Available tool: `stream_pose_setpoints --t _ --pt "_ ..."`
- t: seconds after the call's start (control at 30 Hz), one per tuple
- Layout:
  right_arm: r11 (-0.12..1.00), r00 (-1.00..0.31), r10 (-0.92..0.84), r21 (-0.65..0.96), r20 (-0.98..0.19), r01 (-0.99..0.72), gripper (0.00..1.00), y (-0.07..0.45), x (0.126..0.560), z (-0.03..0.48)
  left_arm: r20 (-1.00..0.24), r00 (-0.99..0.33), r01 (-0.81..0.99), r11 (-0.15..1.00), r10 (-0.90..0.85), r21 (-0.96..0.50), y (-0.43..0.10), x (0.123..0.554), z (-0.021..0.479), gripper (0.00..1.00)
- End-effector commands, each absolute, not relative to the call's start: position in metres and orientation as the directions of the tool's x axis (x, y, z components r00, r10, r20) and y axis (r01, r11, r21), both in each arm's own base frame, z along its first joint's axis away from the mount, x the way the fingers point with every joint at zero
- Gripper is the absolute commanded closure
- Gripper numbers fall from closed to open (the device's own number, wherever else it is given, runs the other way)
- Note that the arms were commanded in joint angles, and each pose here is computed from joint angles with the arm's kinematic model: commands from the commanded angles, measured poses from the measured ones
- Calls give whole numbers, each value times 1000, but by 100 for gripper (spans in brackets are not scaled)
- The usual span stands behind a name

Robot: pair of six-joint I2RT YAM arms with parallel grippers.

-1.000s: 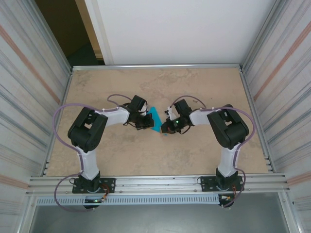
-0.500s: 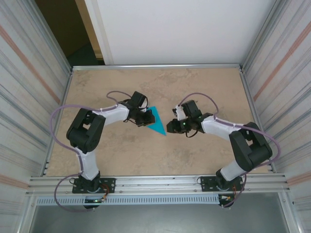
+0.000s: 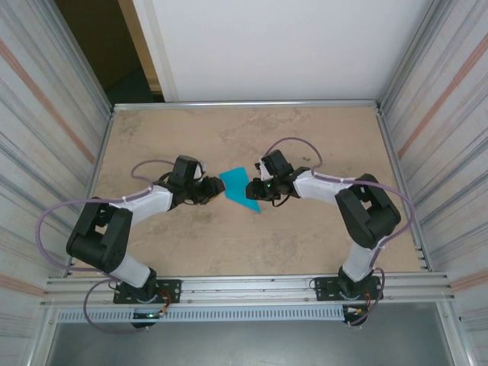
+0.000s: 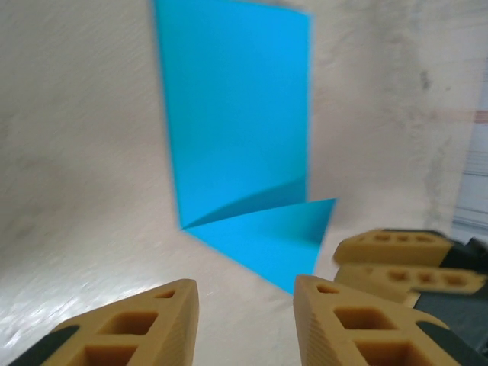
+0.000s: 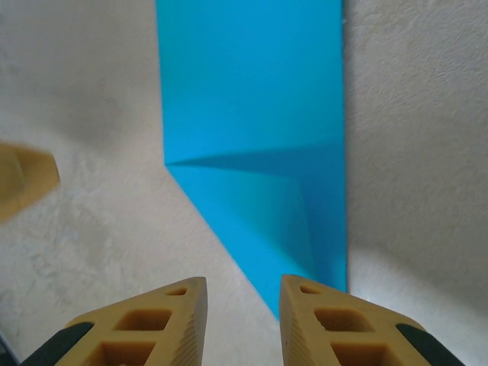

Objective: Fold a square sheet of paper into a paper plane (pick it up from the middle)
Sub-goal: Third fold the triangle at the center of the table.

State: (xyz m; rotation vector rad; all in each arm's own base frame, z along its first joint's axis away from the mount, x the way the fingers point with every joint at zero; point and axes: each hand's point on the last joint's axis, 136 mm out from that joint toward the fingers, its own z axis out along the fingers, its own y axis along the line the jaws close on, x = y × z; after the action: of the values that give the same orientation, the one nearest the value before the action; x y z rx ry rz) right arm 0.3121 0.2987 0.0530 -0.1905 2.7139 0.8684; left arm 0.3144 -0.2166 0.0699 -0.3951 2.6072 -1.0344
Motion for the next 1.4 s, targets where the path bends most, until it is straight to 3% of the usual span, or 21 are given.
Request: stream_pose_setpoints --t 0.0,0.43,0.73,1.03,1.37 --pt "812 -957 19 563 -289 -154 71 305 328 52 -193 -901 -124 657 -389 -744 -222 319 82 59" --pt "832 -990 60 555 -128 -21 75 294 322 18 -111 -913 -181 632 -394 -754 -232 321 60 58" --pt "847 -992 66 532 -109 -2 82 289 319 8 -82 -916 -211 646 -392 -733 -235 321 51 68" --pt "851 -992 80 525 -94 19 85 282 317 5 -53 -903 -275 668 -427 -692 -234 318 32 65" --pt "728 -962 25 665 -272 -169 80 310 332 90 -64 -900 -270 668 -430 -694 -234 321 34 67"
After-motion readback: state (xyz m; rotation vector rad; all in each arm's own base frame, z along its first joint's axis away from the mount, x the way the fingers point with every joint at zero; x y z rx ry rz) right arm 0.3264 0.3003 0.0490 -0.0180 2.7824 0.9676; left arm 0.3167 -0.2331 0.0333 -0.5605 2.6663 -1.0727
